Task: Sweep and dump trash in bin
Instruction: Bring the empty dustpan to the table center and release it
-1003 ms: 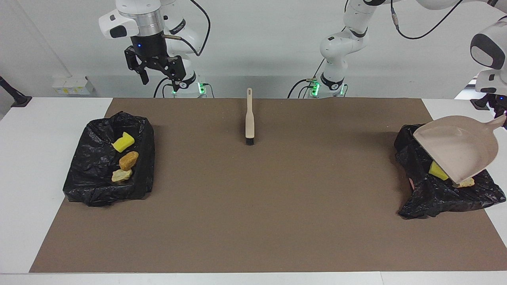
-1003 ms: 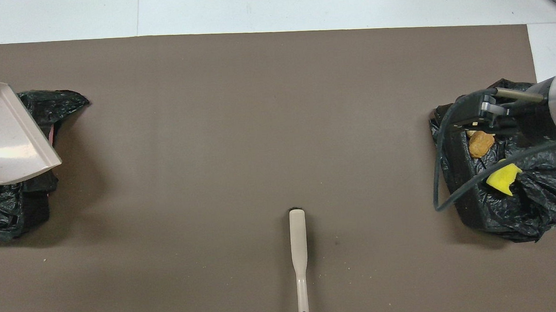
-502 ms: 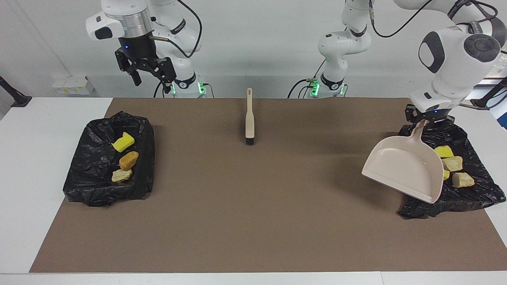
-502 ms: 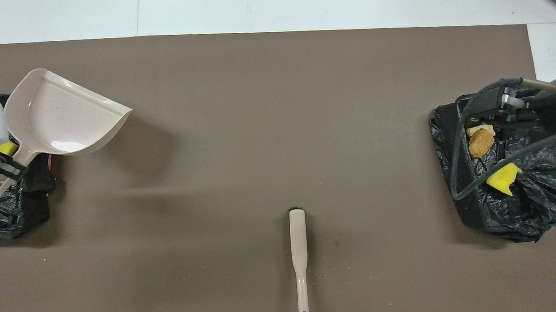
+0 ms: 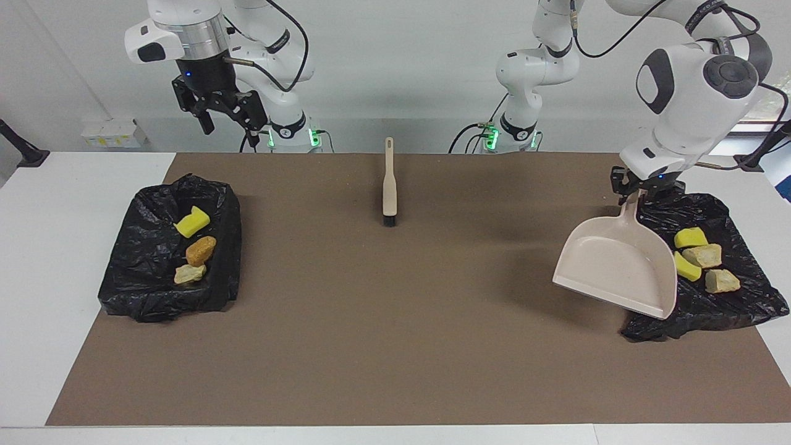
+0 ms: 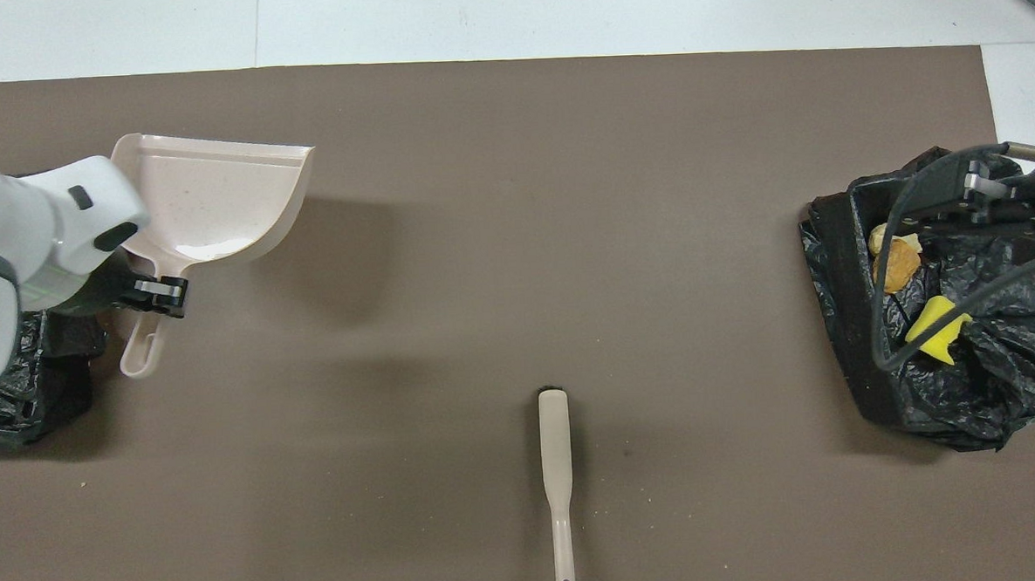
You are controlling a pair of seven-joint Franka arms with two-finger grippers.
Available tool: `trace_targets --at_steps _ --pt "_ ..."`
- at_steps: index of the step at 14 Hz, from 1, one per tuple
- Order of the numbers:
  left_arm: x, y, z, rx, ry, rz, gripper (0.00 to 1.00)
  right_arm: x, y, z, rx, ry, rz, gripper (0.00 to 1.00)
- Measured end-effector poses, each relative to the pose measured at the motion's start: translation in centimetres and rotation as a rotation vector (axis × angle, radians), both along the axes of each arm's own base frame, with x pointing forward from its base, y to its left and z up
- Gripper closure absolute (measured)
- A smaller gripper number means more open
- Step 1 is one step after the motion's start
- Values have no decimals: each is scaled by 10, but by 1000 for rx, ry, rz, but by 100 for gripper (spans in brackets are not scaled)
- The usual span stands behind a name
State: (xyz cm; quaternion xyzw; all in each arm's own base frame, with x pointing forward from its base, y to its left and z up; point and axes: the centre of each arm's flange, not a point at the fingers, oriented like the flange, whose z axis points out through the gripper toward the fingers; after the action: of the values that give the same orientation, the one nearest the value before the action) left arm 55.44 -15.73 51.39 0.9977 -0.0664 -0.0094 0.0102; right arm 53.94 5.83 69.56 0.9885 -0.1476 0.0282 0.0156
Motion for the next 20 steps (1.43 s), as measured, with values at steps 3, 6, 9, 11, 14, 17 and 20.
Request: trace_targets --at_steps 3,6,9,11,14,17,20 --pt "-8 -79 -24 -46 -10 74 68 0 -1 -1 1 7 18 0" --pt "-6 -146 -60 -69 -23 146 68 0 -2 -3 -1 25 111 0" --pt "3 -201 -95 -83 -21 188 68 5 -3 -10 0 35 155 0" --pt "11 -217 -107 -98 -34 192 68 10 -2 -18 14 47 161 0" --pt "8 -249 -134 -94 -29 191 68 16 3 -25 57 55 168 0" --pt "5 -280 -160 -90 -51 164 68 16 3 -26 58 56 169 0" --pt "12 -279 -154 -95 -72 168 50 15 3 -25 58 56 169 0"
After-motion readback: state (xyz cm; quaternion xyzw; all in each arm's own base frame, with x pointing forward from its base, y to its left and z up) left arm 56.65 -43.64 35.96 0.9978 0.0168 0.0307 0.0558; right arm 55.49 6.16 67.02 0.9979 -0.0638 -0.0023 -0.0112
